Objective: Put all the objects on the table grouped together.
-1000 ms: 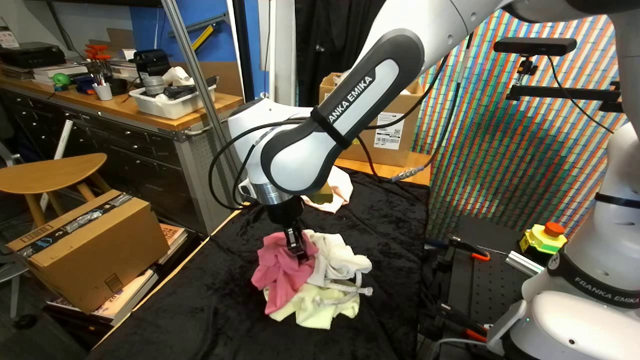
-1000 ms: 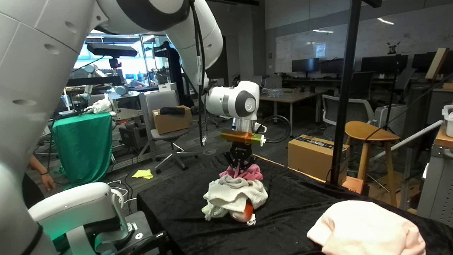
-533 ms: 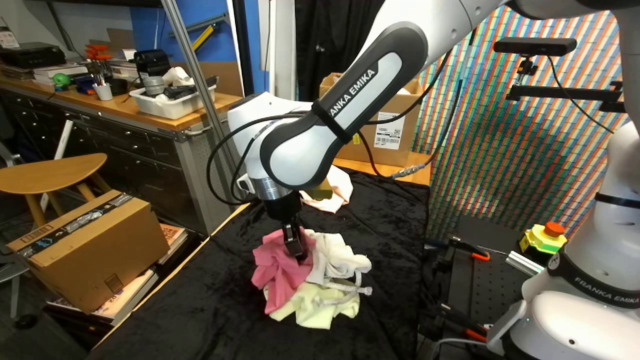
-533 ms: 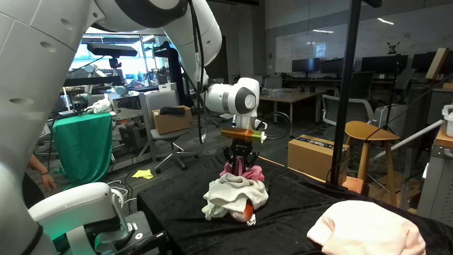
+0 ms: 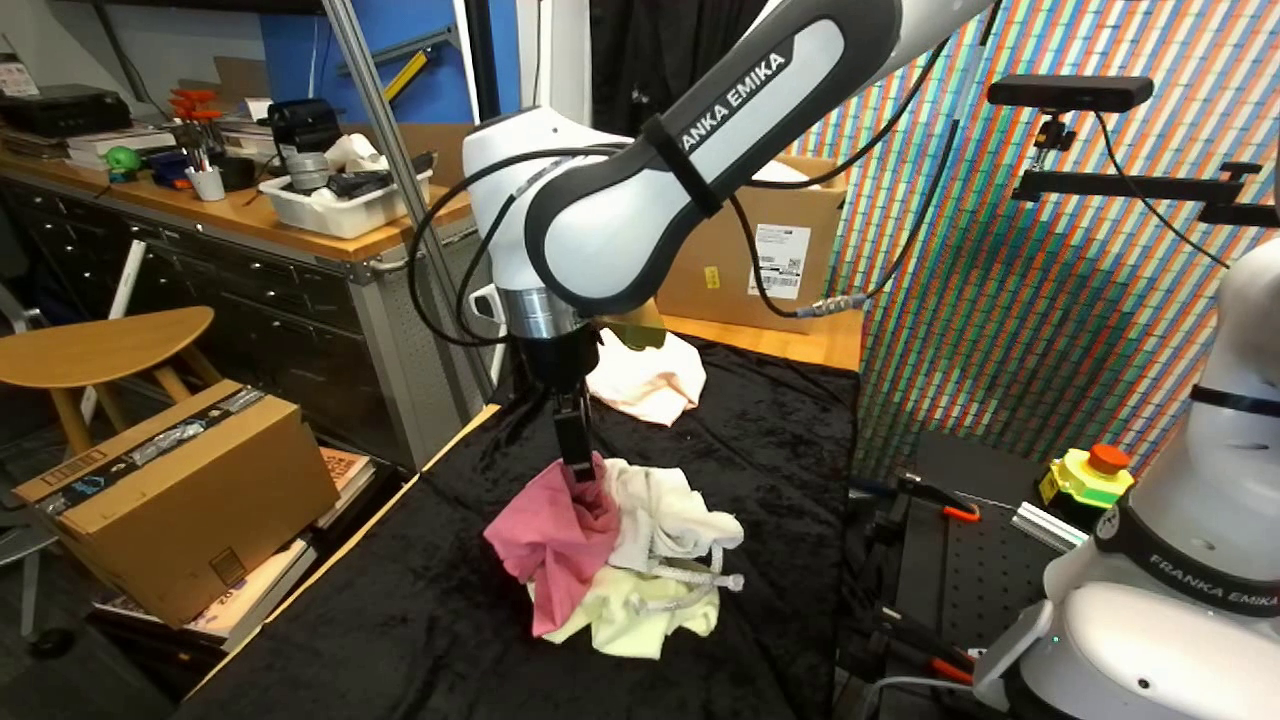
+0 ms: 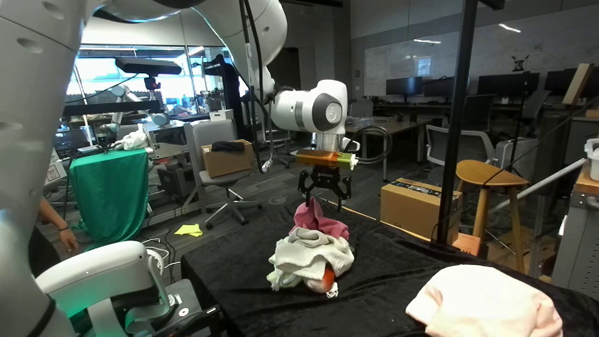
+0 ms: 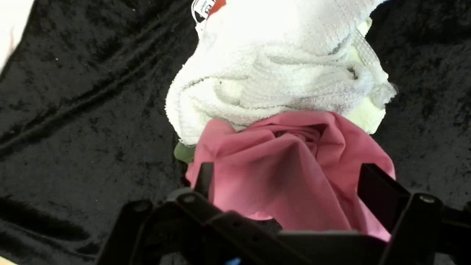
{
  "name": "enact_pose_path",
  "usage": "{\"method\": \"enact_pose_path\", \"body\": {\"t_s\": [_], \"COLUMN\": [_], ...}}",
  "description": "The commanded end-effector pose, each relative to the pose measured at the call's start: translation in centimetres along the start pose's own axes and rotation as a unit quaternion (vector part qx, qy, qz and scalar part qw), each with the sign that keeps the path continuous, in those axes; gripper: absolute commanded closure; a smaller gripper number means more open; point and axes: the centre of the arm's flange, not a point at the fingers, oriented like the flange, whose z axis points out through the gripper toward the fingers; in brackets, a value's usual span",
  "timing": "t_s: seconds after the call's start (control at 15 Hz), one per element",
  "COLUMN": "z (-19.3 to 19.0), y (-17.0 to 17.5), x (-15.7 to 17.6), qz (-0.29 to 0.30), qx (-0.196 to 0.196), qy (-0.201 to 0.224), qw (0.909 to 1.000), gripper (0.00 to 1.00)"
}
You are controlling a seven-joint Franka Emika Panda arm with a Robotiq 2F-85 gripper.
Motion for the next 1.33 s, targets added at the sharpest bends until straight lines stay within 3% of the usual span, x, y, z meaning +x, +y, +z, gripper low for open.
{"method": "enact_pose_path", "body": {"t_s": [0.0, 0.33, 0.53, 0.73, 1.27], "z": [-1.8, -4.0, -6.3, -7.3, -5.1], "y": [0.8, 4.8, 9.3, 14.3, 26.0], "x": [-2.1, -4.3, -5.7, -7.0, -8.8], "qz": [0.021, 0.098, 0.18, 0.256, 0.423], "qx": [-0.002, 0.011, 0.044, 0.052, 0.01], "qy": [0.026, 0.063, 0.078, 0.104, 0.156], "qw": [0.9994, 0.9931, 0.9796, 0.9597, 0.8925], "gripper": [0.0, 0.0, 0.0, 0.0, 0.0]}}
